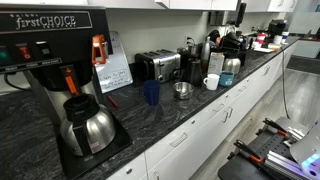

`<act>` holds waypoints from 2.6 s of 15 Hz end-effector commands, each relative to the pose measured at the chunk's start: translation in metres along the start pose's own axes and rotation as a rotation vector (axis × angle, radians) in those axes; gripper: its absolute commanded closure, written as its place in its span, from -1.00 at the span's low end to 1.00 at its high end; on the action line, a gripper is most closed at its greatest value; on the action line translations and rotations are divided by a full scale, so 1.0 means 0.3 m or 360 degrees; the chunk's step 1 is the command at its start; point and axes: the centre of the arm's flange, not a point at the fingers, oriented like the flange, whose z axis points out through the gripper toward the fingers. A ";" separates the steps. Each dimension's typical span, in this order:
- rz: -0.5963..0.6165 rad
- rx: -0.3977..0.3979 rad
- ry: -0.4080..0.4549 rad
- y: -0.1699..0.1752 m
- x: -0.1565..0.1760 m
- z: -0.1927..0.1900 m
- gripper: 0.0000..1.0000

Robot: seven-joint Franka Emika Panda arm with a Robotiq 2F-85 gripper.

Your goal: Open the right cabinet door

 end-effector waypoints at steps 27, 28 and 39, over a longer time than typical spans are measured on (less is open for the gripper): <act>0.0035 -0.0618 -0.0504 0.250 -0.072 -0.367 0.94; 0.0031 -0.0611 -0.0504 0.248 -0.071 -0.363 0.94; 0.0079 -0.0650 -0.0491 0.232 -0.045 -0.410 0.83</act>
